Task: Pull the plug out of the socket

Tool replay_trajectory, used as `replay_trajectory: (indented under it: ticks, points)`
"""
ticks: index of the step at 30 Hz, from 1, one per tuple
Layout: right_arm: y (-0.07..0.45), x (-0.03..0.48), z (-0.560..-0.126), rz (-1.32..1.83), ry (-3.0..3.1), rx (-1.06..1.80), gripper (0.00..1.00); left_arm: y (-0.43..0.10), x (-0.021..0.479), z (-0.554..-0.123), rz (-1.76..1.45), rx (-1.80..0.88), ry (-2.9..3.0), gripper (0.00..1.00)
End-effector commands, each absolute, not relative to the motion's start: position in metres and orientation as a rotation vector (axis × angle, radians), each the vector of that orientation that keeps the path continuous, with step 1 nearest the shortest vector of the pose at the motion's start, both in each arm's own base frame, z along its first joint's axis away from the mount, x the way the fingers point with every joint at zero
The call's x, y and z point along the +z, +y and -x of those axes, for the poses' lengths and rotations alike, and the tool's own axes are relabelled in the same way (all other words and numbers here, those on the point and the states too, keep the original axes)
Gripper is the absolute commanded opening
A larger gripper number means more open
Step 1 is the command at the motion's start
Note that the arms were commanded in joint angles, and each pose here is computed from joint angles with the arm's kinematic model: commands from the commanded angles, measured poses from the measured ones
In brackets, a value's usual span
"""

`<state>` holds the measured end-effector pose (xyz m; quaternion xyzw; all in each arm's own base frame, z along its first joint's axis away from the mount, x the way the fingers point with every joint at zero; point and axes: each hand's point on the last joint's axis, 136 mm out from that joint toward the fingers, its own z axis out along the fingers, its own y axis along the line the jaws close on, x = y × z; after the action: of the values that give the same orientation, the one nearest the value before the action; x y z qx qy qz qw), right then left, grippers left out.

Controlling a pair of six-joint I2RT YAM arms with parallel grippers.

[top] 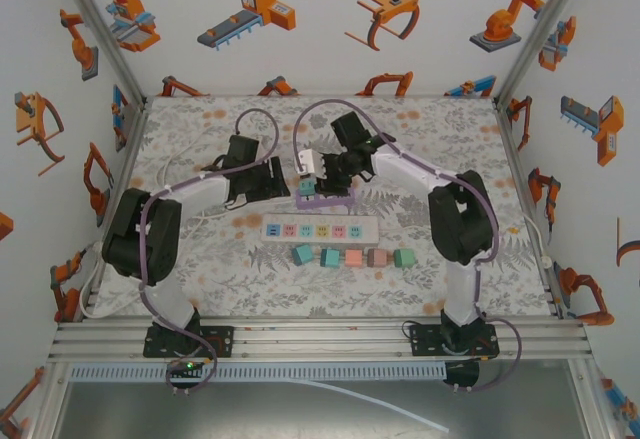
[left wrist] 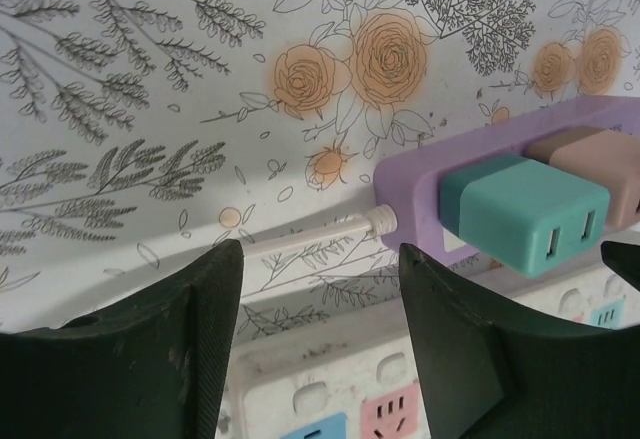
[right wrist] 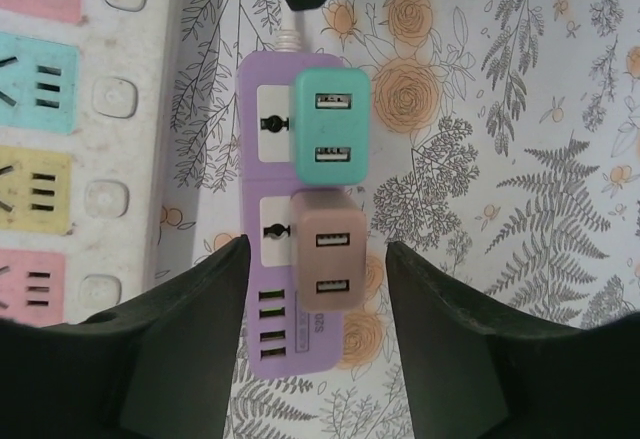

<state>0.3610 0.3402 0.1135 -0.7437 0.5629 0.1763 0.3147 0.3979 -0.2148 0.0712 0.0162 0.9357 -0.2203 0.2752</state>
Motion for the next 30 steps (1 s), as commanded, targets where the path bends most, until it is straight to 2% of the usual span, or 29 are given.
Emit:
replay_trajectory:
  ticks: [1, 8, 15, 21, 30]
  points:
    - [0.343, 0.113, -0.361, 1.973, 1.477, 0.509, 0.51, -0.232, 0.084, -0.406, -0.084, -0.673, 2.474, 0.60]
    - [0.344, 0.100, -0.363, 1.988, 1.507, 0.525, 0.45, -0.246, 0.071, -0.406, -0.123, -0.720, 2.502, 0.60]
    - [0.346, 0.093, -0.365, 1.997, 1.523, 0.548, 0.36, -0.249, 0.056, -0.403, -0.175, -0.646, 2.562, 0.55]
    - [0.347, 0.094, -0.366, 1.999, 1.527, 0.560, 0.32, -0.246, 0.040, -0.394, -0.241, -0.548, 2.638, 0.50]
    - [0.351, 0.107, -0.368, 1.983, 1.516, 0.577, 0.22, -0.239, 0.023, -0.380, -0.287, -0.505, 2.694, 0.50]
